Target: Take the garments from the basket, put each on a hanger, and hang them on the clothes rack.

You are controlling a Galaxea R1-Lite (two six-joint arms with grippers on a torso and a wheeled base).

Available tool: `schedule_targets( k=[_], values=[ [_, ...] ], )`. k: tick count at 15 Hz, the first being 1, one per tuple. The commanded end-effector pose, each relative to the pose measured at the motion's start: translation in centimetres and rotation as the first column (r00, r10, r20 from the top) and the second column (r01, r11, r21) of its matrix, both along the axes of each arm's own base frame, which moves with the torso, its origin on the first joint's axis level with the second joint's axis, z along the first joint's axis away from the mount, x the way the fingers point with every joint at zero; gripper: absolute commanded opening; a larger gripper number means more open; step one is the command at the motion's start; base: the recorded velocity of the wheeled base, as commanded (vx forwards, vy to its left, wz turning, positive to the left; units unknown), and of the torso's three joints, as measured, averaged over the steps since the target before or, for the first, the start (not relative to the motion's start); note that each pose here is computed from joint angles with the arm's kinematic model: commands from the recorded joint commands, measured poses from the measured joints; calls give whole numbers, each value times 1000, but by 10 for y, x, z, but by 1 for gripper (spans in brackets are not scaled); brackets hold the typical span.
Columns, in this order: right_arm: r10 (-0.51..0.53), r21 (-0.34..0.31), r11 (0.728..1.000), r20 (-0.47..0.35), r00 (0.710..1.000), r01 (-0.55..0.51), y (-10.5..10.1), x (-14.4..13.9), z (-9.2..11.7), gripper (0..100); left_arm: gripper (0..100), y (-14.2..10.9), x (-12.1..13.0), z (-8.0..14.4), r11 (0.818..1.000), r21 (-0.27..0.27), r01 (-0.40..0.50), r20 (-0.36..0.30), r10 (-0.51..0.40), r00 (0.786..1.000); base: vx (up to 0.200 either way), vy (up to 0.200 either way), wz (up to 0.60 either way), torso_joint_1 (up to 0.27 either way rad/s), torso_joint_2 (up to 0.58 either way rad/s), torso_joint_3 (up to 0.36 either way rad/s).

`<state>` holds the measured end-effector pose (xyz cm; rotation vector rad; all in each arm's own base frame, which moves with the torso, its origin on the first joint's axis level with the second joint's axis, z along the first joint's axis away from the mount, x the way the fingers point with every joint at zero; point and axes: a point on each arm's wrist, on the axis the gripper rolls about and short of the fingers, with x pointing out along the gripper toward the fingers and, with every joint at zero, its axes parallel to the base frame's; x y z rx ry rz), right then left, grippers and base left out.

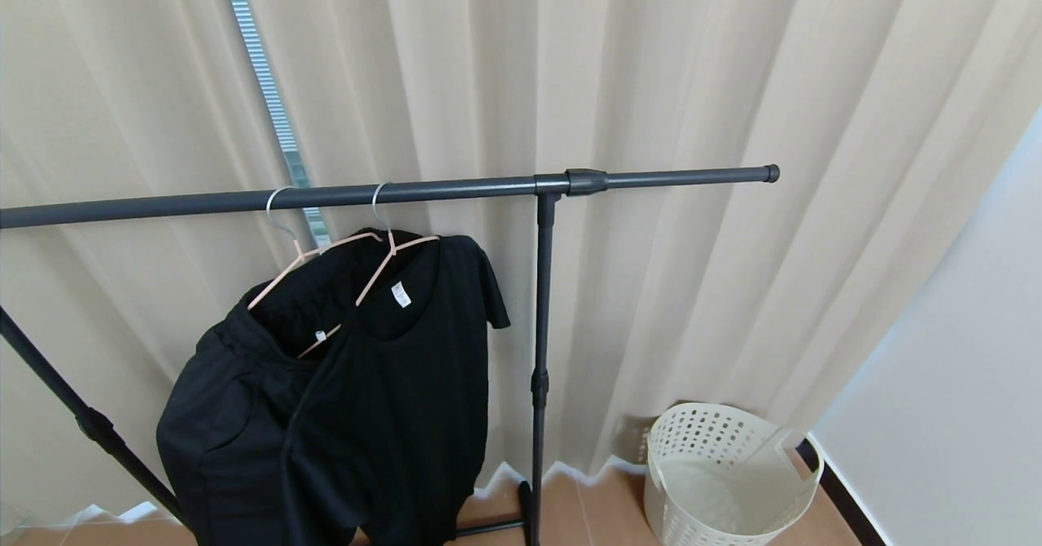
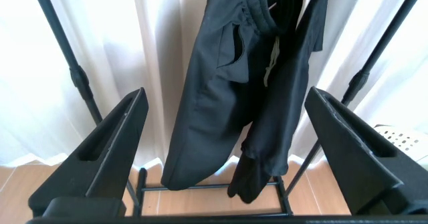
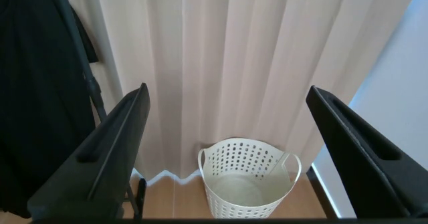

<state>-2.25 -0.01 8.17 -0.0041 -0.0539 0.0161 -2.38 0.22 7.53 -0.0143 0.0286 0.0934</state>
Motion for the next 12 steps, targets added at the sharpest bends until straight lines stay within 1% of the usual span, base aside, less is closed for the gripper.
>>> schedule_targets(
  k=[1,12],
  values=[
    [1,0,1000,-2,1000,-1,0,0,0,100,100,0,0,0,1000,0,0,-1,0,1000,0,0,0,0,0,0],
    [1,-2,1000,-2,1000,-1,0,0,0,100,100,0,0,0,1000,0,0,-1,0,1000,0,0,0,0,0,0]
  ],
)
